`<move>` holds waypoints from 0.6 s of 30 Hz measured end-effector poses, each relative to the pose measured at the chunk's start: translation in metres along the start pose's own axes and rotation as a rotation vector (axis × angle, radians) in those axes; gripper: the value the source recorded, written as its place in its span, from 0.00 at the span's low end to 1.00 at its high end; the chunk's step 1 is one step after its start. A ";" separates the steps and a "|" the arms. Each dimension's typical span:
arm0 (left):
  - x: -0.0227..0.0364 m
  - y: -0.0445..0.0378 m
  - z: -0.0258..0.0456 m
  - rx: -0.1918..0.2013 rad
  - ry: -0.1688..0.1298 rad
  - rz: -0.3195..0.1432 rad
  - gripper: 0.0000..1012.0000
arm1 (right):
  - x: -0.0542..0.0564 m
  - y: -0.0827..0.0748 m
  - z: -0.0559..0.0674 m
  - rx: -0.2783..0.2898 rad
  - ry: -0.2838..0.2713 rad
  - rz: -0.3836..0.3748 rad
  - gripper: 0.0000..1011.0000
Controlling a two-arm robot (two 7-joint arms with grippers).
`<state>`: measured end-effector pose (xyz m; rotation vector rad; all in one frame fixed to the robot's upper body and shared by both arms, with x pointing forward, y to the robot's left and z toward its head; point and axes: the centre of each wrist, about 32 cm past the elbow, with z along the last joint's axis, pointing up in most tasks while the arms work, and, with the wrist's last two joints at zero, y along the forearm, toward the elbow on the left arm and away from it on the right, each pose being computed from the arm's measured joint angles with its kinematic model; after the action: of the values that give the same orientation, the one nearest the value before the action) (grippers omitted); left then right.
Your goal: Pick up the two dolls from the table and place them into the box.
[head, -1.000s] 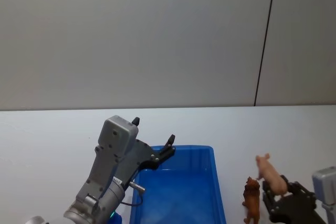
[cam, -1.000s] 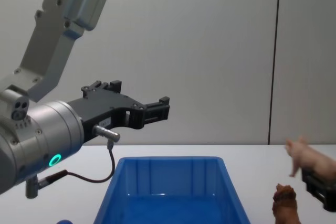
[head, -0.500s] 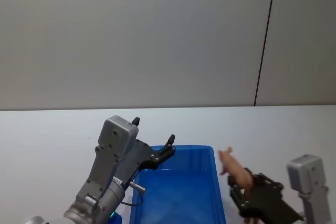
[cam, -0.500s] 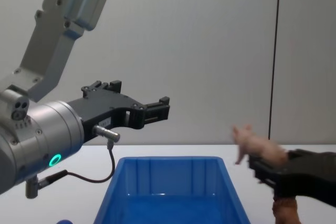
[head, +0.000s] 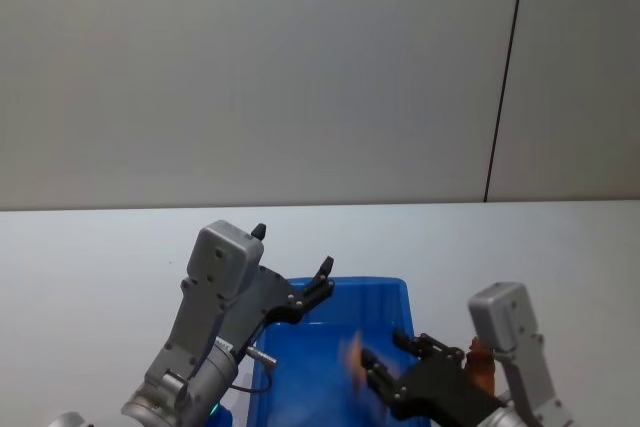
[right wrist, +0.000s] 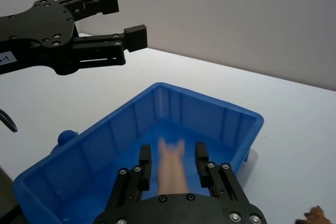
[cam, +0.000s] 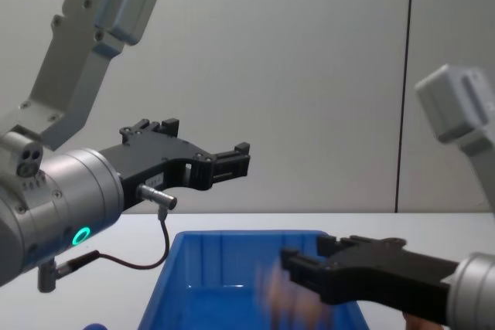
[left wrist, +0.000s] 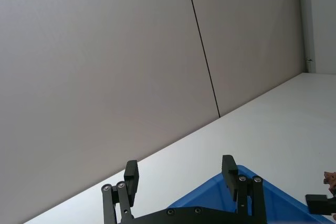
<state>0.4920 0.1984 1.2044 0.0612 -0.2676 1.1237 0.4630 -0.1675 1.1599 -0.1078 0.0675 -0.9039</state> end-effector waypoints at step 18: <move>0.0000 0.0000 0.0000 0.000 0.000 0.000 0.99 | -0.002 0.011 0.001 -0.013 -0.014 -0.009 0.98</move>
<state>0.4920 0.1984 1.2044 0.0612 -0.2676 1.1238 0.4700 -0.1591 1.1592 -0.1269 0.0597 -0.9115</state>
